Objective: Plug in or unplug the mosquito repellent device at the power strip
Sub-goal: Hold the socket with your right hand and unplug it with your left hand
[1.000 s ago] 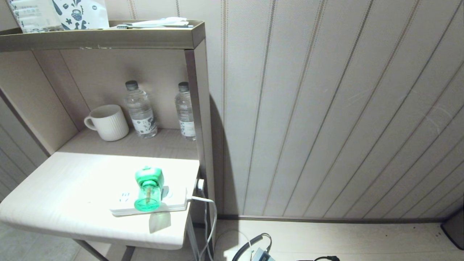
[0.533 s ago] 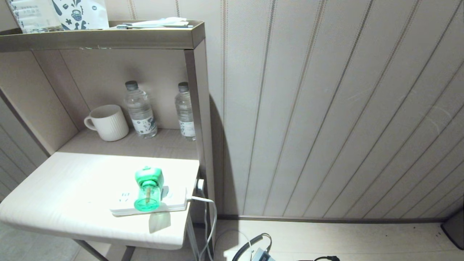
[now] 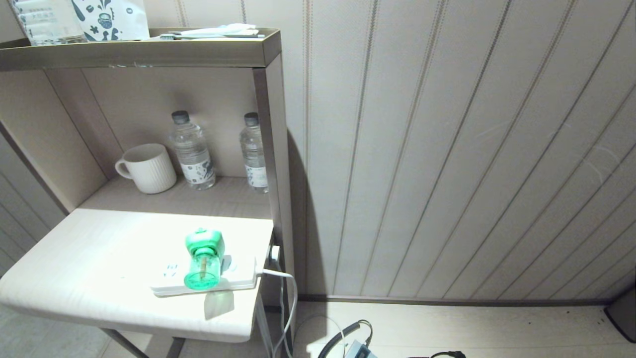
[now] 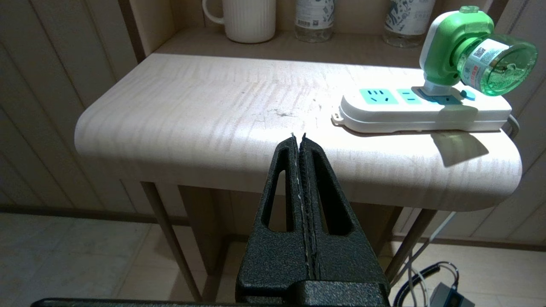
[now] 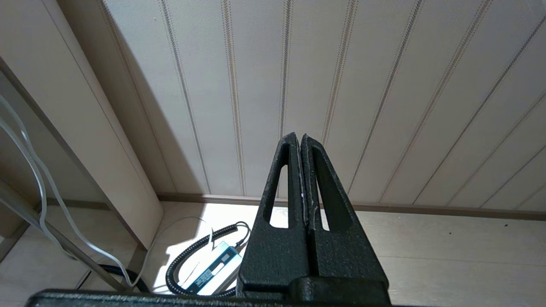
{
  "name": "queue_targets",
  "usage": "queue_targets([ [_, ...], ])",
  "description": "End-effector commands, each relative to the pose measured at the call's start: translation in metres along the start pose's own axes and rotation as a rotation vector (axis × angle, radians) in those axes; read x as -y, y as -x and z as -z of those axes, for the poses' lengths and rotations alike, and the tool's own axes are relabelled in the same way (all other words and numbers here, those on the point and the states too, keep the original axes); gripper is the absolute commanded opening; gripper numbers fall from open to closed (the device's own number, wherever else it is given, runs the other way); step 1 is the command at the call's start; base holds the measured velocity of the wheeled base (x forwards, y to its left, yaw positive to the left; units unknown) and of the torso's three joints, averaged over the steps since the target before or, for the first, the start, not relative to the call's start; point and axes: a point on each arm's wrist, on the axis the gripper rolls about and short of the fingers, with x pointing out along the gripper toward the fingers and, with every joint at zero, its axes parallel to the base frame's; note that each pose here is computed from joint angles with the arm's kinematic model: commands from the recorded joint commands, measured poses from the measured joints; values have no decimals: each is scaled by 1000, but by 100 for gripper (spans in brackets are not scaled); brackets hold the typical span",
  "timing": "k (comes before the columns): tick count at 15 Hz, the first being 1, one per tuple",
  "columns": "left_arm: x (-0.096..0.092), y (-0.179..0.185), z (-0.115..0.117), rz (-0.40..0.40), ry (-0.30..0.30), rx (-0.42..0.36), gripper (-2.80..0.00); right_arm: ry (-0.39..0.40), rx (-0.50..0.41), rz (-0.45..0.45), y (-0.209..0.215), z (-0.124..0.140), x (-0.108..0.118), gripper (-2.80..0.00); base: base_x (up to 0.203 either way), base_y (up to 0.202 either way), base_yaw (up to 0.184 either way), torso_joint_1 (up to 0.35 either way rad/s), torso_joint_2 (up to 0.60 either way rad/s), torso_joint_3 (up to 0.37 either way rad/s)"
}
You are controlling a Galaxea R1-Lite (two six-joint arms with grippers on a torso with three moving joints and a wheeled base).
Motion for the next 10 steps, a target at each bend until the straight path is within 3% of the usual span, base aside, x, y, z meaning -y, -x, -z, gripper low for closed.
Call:
queue_targets([
  [1, 0, 0, 0, -2, -2, 0, -280, 0, -1, 0, 0, 0, 0, -280, 0, 0, 0, 0, 0, 0],
  [10, 0, 0, 0, 0, -1, 1, -280, 0, -3, 2, 0, 0, 0, -280, 0, 0, 0, 0, 0, 0],
])
